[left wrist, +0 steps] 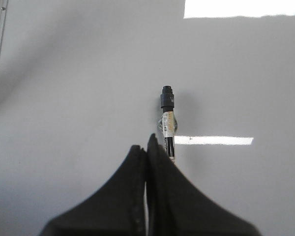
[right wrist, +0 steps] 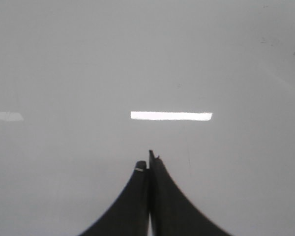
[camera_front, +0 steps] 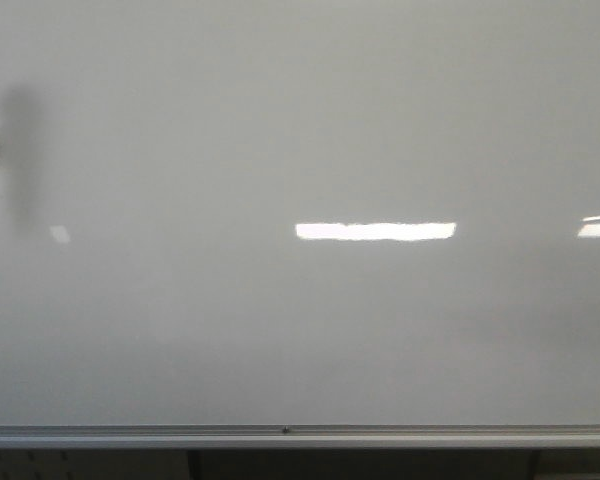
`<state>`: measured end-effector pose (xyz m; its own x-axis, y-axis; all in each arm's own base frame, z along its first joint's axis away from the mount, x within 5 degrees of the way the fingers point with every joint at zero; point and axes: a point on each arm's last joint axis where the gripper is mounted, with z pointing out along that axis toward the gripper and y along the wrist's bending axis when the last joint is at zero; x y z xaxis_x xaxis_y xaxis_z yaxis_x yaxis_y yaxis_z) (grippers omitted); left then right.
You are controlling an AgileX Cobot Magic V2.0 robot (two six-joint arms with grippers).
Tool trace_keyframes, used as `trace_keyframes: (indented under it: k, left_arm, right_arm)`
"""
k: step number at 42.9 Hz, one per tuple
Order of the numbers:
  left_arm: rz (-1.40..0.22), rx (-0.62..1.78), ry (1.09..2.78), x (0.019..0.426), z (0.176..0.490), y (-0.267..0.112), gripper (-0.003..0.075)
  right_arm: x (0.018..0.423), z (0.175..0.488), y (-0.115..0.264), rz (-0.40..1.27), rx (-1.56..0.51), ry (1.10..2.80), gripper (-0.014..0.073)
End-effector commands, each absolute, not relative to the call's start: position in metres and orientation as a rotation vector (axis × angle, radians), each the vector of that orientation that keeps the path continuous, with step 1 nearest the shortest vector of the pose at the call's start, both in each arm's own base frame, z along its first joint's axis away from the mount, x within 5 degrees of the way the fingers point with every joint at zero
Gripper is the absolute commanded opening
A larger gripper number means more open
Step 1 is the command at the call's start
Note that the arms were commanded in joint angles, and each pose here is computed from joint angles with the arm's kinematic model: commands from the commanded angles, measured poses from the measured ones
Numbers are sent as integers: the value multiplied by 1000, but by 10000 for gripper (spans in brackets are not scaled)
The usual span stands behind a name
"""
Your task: Write number 1 on whiteboard
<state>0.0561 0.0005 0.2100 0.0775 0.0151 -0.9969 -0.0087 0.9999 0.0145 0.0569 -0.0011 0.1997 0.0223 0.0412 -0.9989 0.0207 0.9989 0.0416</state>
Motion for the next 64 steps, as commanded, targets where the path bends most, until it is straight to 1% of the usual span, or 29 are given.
trace_keyframes:
  k: [1,43,58,64]
  left_arm:
    - [14,7,1412,55,211,0,-20]
    - [4,15,1412,55,211,-1,-20]
    - [4,15,1412,55,211,-1,-20]
    - [0,20,1312,53,221,-1,-20]
  right_arm:
    - [53,217,-2,-3,45,1420,-95]
    - [53,217,-2,-3,45,1420,-95]
    - [53,219,-2,-4,46,1391,-95]
    - [52,226,-2,14,60,1387,-95]
